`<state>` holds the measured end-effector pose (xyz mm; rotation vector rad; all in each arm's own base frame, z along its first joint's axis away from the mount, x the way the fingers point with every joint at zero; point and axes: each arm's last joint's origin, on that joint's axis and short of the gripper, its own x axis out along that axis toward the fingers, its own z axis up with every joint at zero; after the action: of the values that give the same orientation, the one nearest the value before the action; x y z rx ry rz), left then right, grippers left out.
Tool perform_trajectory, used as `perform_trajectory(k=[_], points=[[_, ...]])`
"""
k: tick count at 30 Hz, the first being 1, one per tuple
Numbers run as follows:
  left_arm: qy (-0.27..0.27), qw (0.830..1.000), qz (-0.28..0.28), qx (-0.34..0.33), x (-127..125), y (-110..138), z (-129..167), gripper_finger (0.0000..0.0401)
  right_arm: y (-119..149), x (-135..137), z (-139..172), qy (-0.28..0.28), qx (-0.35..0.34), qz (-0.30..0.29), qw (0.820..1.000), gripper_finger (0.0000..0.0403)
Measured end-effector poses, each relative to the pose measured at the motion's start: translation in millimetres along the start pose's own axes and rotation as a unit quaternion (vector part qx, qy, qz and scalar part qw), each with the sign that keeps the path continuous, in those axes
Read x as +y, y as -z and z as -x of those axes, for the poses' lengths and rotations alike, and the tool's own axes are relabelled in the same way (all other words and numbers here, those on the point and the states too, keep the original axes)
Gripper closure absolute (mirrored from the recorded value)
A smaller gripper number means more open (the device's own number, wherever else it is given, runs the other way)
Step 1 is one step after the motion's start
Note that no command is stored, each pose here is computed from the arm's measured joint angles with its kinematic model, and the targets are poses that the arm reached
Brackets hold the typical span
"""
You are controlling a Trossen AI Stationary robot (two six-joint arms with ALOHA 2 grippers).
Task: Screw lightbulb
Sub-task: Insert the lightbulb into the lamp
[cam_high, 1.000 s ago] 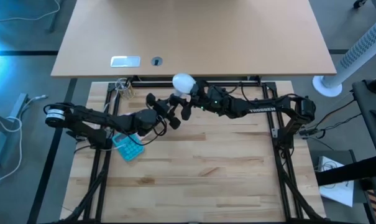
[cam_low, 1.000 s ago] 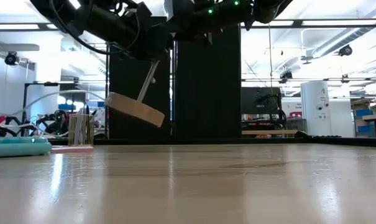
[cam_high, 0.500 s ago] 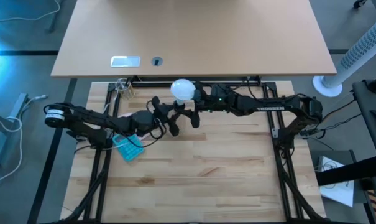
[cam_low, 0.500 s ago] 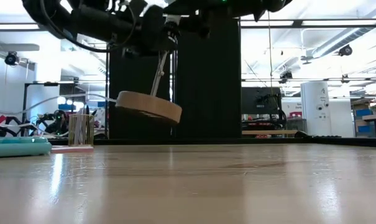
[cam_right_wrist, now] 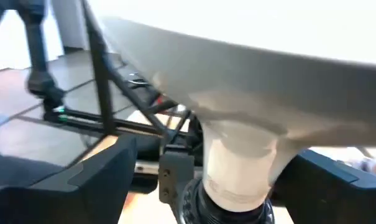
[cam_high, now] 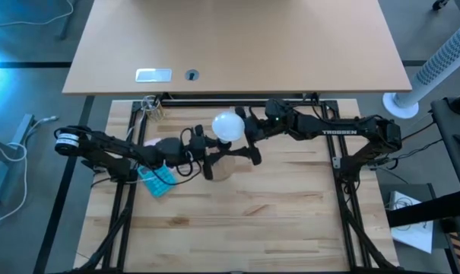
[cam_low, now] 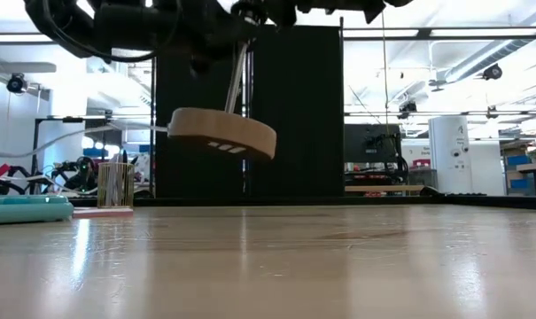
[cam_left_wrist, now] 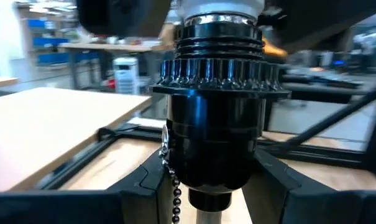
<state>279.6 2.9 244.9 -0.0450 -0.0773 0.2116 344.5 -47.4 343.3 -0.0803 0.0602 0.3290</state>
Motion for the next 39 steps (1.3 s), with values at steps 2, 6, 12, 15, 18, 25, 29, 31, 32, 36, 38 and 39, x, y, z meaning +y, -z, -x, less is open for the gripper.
perform_trajectory(k=[2,6,12,15,18,25,29,31,32,36,38,39], points=[[0.024,1.0,0.002,-0.007,-3,-1,0,0.0267,0,1,0,-0.018,-0.002,0.003,1.0,0.0063],[0.073,0.997,0.005,-0.021,-9,-3,1,0.0267,-3,4,0,-0.077,-0.02,0.01,0.997,0.0064],[0.091,0.995,0.009,-0.036,-17,-1,-5,0.0267,-12,6,1,-0.114,-0.06,0.033,0.991,0.0064],[0.094,0.995,0.009,-0.036,-20,3,-11,0.0267,-14,6,2,-0.113,-0.07,0.036,0.99,0.0064],[0.099,0.994,0.011,-0.036,-24,6,-14,0.0268,-15,6,2,-0.113,-0.074,0.035,0.99,0.0066],[0.111,0.992,0.014,-0.05,-25,5,-14,0.0265,-14,8,2,-0.149,-0.074,0.032,0.986,0.0108],[0.116,0.992,0.014,-0.053,-25,5,-14,0.0266,-14,8,2,-0.149,-0.075,0.036,0.985,0.0138],[0.118,0.992,0.015,-0.052,-25,5,-14,0.0266,-14,8,2,-0.149,-0.075,0.037,0.985,0.0151],[0.118,0.992,0.015,-0.052,-25,5,-13,0.0266,-14,8,2,-0.149,-0.075,0.037,0.985,0.0158],[0.119,0.991,0.015,-0.052,-25,5,-13,0.0266,-14,8,2,-0.148,-0.075,0.036,0.985,0.0189],[0.119,0.991,0.015,-0.052,-25,5,-13,0.0266,-14,8,2,-0.148,-0.074,0.035,0.986,0.0207],[0.119,0.991,0.017,-0.052,-25,5,-13,0.0265,-14,7,2,-0.146,-0.073,0.035,0.986,0.0217]])
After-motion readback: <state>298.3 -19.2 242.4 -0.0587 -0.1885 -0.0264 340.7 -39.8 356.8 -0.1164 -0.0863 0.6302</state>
